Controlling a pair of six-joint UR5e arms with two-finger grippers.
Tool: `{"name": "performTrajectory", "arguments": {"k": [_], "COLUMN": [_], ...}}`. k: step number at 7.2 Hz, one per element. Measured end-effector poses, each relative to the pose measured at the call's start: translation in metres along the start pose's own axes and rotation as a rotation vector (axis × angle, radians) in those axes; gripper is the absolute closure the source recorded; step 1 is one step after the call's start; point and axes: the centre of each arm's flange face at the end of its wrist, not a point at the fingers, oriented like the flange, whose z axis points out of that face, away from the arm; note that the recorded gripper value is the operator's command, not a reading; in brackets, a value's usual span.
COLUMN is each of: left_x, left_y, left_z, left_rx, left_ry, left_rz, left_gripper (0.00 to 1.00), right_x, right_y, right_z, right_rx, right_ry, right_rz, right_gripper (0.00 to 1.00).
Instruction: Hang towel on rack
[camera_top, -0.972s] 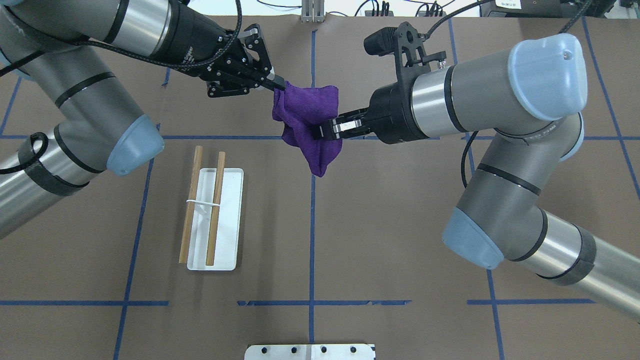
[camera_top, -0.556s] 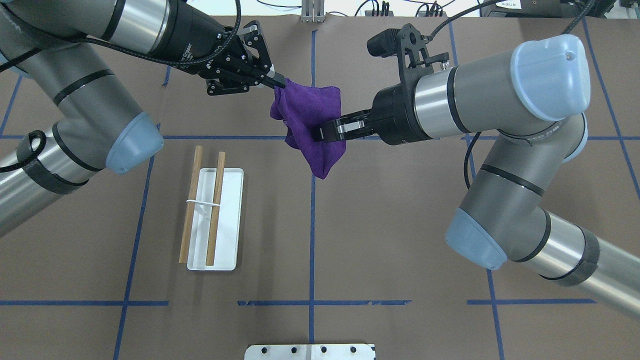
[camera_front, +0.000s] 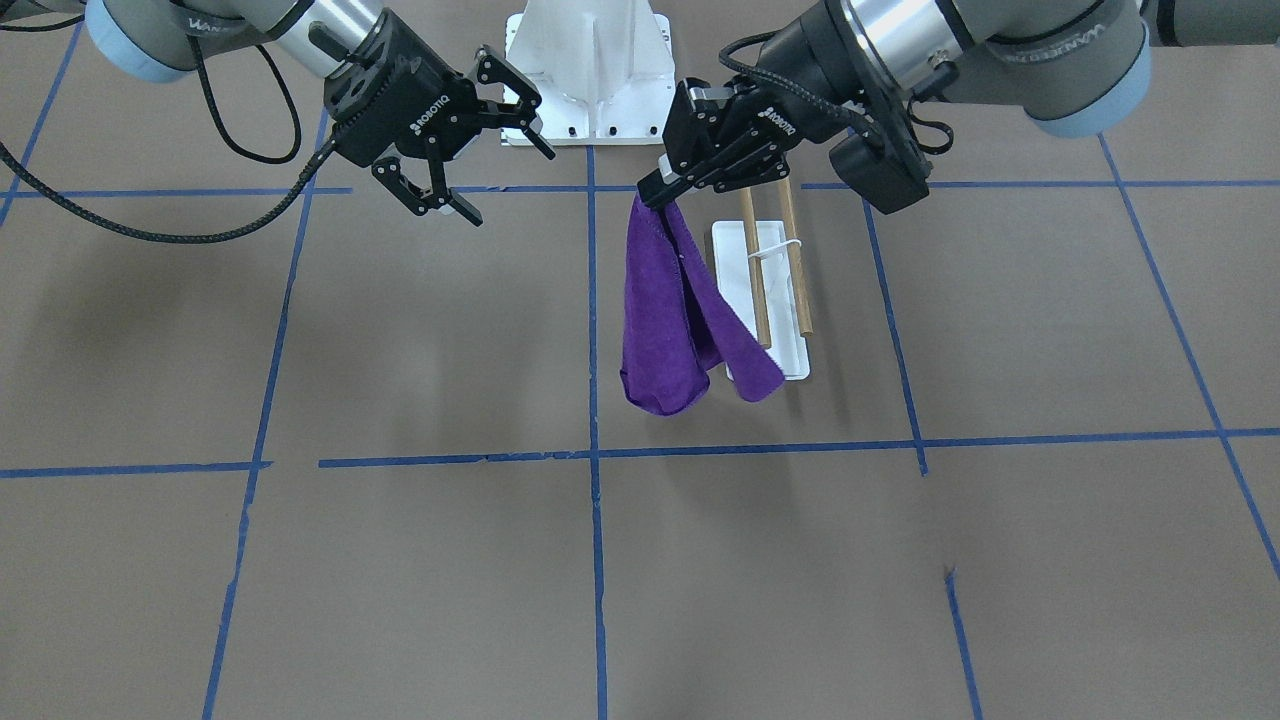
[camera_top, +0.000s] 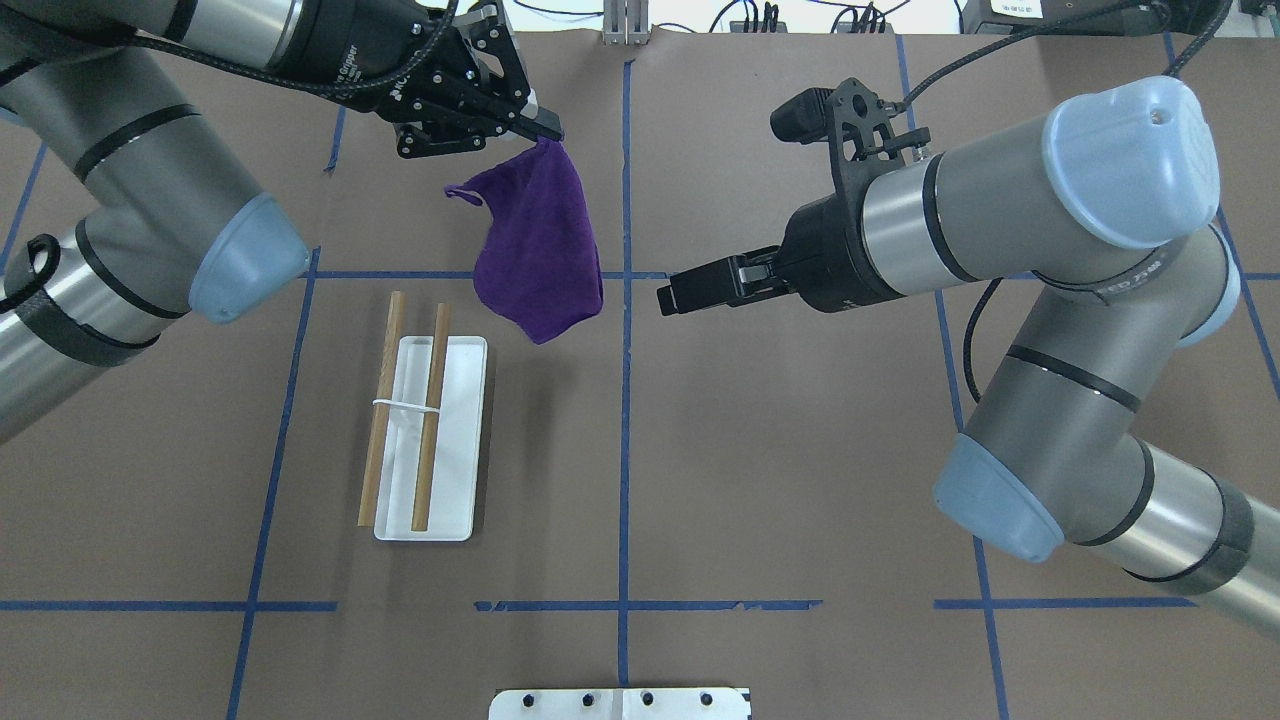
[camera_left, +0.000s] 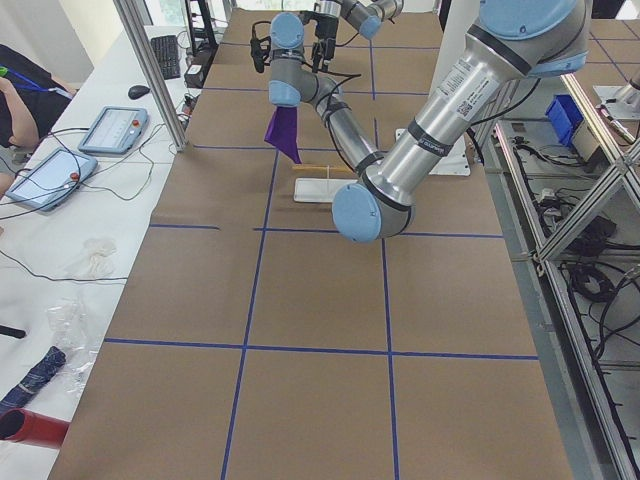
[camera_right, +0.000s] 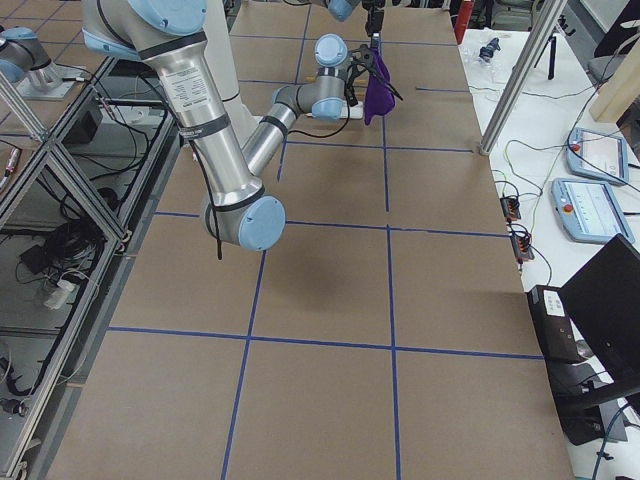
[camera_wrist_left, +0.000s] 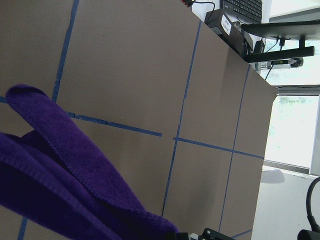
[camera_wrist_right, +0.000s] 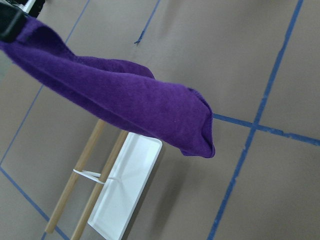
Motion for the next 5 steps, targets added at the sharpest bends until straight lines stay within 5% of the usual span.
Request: {"name": "performTrajectory", "arguments": {"k": [2,5], "left_x": [0.012,0.010], "left_y": [0.014,0.038], "left_z": [-0.025,-0.075], "left_rx": [0.029,0.156], "left_ry": [0.039,0.116], "left_rz": [0.036,0.093], "left_gripper": [1.00,1.00], "right_x": [0.026,0.091], "right_y": [-0.017,-0.057], "right_z": [-0.023,-0.075], "right_rx": [-0.077,-0.075], "right_ry": [0.129,0.347], "right_rz": [0.112,0.198], "right_gripper": [0.00,0.00]}}
